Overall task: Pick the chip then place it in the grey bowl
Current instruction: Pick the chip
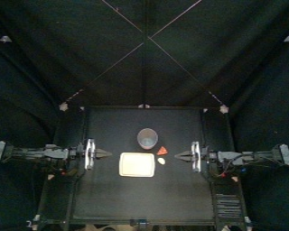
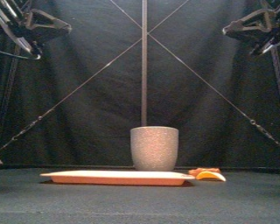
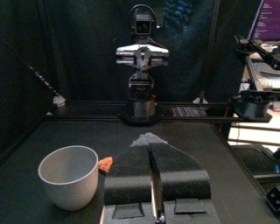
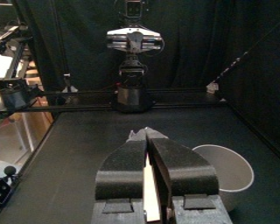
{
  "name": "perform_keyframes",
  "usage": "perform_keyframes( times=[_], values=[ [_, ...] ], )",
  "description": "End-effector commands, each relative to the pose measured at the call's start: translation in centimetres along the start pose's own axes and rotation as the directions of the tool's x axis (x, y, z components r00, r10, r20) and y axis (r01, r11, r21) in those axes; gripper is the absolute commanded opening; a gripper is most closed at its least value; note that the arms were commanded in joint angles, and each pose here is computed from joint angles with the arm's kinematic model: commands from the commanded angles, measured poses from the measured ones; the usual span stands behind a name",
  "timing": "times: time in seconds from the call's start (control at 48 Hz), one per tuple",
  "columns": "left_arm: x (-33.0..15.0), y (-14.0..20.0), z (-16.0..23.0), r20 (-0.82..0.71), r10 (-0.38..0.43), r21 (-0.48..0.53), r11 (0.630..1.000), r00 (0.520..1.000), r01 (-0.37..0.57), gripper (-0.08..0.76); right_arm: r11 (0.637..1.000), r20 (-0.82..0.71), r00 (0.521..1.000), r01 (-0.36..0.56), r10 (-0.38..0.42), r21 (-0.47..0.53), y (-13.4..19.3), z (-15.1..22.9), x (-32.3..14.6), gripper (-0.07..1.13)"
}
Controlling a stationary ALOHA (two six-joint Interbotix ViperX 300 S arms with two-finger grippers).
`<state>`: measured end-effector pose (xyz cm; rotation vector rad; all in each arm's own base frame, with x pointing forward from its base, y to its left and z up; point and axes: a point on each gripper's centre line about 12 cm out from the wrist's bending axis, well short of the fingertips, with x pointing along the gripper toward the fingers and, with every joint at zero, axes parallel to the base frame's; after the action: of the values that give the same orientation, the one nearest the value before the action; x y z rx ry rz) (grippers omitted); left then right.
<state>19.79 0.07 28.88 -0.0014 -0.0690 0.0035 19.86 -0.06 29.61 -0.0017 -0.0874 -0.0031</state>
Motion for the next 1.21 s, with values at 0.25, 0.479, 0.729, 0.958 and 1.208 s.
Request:
perform_keyframes(
  times=[0.25,0.479,0.729,0.958,1.208],
  values=[
    [0.1,0.1,-0.4,-0.014,0.005,-0.007,1.000,1.000,-0.005,0.072,0.810,-0.287,0.947,0.281,-0.146,0.514,-2.1,-6.4,3.1,0.11],
    [0.1,0.5,-0.5,-0.017,0.027,0.002,1.000,1.000,-0.026,0.072,0.640,-0.555,0.820,0.501,-0.137,0.583,-2.3,-12.5,4.2,0.32],
    [-0.3,1.1,-1.9,-0.052,0.057,0.004,0.998,0.997,-0.057,0.072,0.499,-0.694,0.705,0.659,-0.148,0.563,-4.1,-15.6,6.4,0.82],
    [-0.5,1.2,-2.7,-0.073,0.061,0.003,0.998,0.995,-0.061,0.072,0.482,-0.775,0.619,0.721,-0.126,0.498,-5.4,-17.2,8.2,0.97],
    [-0.7,1.2,-3.1,-0.083,0.060,0.004,0.998,0.995,-0.060,0.072,0.477,-0.851,0.521,0.765,-0.061,0.434,-5.3,-19.1,9.4,0.97]
  ],
)
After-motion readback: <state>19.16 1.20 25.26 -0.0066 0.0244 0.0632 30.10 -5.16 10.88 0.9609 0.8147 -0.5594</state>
